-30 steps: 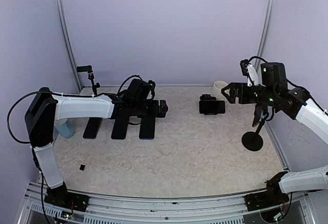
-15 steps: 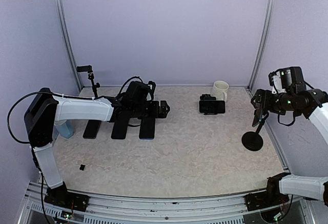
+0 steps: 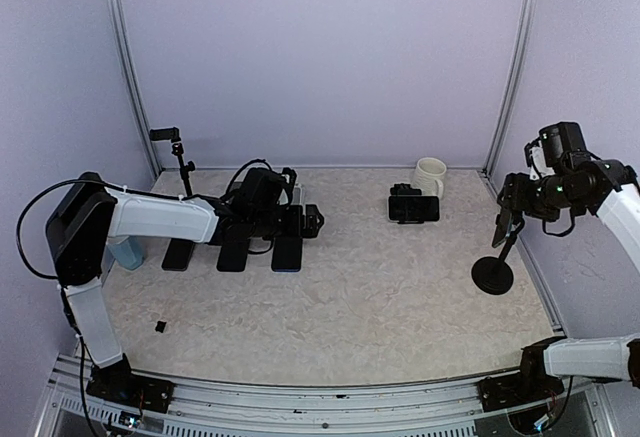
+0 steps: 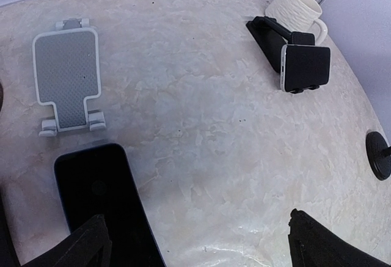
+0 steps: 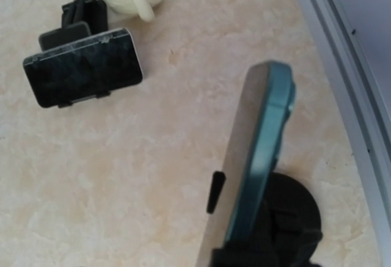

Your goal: Remove the phone from the phone stand

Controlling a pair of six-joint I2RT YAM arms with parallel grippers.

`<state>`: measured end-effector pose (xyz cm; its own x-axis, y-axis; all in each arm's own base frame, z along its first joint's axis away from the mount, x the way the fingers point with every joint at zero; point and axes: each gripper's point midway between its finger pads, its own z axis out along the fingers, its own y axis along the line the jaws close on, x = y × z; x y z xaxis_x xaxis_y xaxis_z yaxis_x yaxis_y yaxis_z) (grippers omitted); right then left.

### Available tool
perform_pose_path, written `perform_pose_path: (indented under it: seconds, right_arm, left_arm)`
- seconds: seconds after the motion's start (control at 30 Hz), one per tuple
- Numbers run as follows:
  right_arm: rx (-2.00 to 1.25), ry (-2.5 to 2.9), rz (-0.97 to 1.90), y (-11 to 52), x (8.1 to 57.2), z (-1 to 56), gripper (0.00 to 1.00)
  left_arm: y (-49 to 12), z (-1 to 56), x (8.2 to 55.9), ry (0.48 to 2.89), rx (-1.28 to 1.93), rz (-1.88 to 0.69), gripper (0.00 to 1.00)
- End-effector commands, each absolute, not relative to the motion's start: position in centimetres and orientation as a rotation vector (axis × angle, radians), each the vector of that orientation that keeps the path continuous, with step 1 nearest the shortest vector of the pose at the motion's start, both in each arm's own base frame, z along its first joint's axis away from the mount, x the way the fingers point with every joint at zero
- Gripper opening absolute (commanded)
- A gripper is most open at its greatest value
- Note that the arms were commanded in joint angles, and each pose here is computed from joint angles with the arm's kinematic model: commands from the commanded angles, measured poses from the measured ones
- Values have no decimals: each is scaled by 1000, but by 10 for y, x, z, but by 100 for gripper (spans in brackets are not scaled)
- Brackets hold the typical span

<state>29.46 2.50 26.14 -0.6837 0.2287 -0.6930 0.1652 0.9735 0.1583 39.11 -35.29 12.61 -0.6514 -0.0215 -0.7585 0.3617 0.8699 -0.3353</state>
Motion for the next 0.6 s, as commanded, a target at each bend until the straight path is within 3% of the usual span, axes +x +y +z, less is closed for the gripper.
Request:
perform_pose_path:
  seconds: [0.0, 0.37, 0.57]
  right_arm:
    - [317, 2349, 82, 18, 293, 258, 71]
    - [353, 2360, 70, 17, 301, 239, 55]
    - [394, 2351, 85, 16, 303, 238, 36]
  left_arm:
    - [-351, 156, 394, 2141, 204, -658, 99]
    - [-344, 160, 394, 2137, 183, -647, 99]
    - [-339, 162, 395, 2134, 171, -641, 99]
